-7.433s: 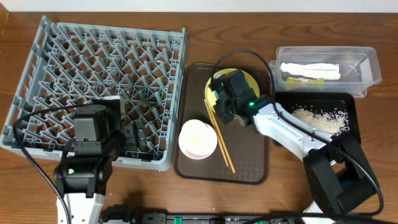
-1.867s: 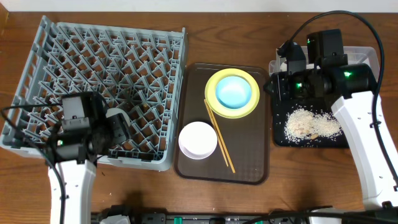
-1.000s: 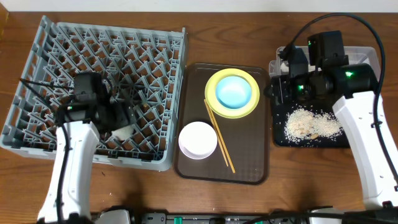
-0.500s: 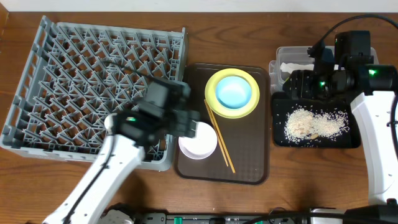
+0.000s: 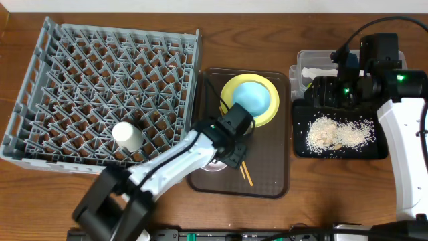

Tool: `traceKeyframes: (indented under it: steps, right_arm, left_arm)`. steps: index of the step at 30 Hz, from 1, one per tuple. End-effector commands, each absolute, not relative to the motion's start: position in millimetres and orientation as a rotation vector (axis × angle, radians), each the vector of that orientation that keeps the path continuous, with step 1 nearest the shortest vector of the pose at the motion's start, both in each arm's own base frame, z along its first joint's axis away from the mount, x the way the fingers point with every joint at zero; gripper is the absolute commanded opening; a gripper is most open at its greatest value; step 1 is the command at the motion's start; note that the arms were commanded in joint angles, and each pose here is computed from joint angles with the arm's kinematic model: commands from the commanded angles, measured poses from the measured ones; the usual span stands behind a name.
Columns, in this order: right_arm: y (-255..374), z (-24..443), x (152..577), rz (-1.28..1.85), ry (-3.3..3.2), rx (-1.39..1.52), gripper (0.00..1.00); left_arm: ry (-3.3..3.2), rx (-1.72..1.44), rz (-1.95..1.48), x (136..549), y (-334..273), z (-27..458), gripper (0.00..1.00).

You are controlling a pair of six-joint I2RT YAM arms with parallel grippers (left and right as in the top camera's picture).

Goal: Sort waste into correct bins and load items into the dishwasher
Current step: 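Grasp the pink-white bowl on the tray with the left gripper, then place the pink-white bowl into the dish rack with the left gripper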

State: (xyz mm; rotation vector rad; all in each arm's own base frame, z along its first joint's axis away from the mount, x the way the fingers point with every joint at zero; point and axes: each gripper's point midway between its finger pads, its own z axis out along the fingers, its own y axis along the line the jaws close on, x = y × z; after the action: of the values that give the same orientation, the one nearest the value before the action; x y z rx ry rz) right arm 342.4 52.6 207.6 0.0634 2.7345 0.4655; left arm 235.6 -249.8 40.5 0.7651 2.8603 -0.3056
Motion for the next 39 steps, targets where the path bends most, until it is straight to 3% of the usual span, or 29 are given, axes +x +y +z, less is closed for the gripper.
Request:
traceKeyframes:
  steps: [1, 7, 12, 16, 23, 32, 39]
  right_arm:
    - [52, 219, 343, 0.470, 2.703, 0.077, 0.67]
    - [52, 219, 343, 0.470, 2.704, 0.077, 0.67]
    - [52, 219, 343, 0.470, 2.704, 0.077, 0.67]
    - [52, 218, 341, 0.470, 2.711, 0.079, 0.67]
    - [52, 218, 340, 0.471, 2.715, 0.080, 0.67]
    - [52, 218, 340, 0.471, 2.715, 0.080, 0.67]
    - [52, 218, 340, 0.471, 2.715, 0.080, 0.67]
  left_arm:
    - [2.888, 0.745, -0.293, 238, -252, 29, 0.56]
    - [2.912, 0.753, -0.307, 235, -254, 22, 0.32]
    - [2.915, 0.754, -0.304, 234, -253, 21, 0.22]
    - [2.919, 0.754, -0.306, 233, -253, 21, 0.08]
    - [2.903, 0.702, -0.331, 239, -258, 40, 0.07]
    - [2.676, 0.716, -0.427, 266, -257, 148, 0.07]
    - [2.524, 0.591, -0.535, 303, -208, 206, 0.08]
